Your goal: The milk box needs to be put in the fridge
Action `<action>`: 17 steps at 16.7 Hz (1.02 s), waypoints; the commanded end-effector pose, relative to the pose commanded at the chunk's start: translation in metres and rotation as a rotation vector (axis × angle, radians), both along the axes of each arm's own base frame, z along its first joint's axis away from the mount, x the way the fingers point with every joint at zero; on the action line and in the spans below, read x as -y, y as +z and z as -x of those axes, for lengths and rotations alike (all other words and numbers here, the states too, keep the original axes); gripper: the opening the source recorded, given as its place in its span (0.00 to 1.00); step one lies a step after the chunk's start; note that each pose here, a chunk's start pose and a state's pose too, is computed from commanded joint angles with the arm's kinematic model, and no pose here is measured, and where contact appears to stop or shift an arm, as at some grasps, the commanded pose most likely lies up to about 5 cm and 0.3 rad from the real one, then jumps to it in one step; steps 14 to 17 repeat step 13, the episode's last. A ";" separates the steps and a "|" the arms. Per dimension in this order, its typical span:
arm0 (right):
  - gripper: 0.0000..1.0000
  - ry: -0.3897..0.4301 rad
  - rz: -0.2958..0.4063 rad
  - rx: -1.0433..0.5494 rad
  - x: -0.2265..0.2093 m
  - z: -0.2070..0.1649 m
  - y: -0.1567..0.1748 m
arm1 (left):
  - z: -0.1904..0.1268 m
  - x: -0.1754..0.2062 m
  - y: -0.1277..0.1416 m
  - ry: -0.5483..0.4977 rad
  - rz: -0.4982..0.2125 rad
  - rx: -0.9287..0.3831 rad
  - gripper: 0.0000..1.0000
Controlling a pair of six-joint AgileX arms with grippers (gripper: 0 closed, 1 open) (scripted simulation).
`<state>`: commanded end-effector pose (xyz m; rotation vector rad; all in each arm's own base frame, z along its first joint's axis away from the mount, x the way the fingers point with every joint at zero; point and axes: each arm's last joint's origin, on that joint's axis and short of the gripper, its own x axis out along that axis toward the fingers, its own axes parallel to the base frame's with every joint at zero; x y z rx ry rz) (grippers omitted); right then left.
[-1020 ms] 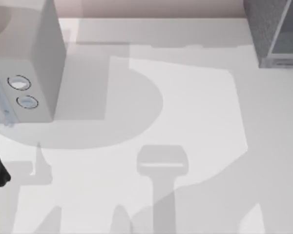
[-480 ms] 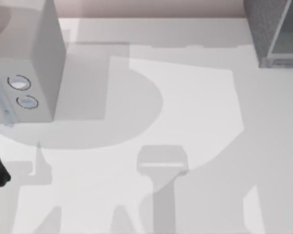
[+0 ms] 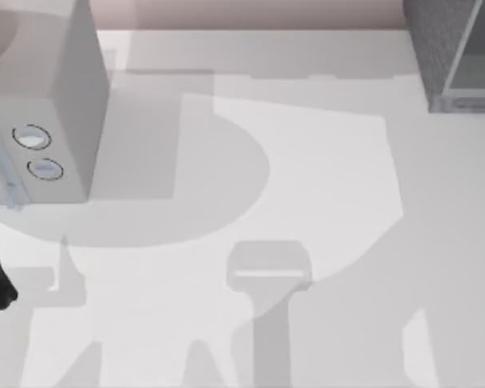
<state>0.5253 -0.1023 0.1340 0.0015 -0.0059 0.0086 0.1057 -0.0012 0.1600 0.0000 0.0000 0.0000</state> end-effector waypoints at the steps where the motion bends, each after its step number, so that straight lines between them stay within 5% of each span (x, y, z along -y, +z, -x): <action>1: 0.53 0.000 0.000 0.000 0.000 0.000 0.000 | 0.000 0.000 0.000 0.000 0.000 0.000 1.00; 7: 0.98 0.000 0.000 0.000 0.000 0.000 0.000 | 0.000 0.000 0.000 0.000 0.000 0.000 1.00; 17: 1.00 0.000 0.000 0.000 0.000 0.000 0.000 | 0.000 0.000 0.000 0.000 0.000 0.000 1.00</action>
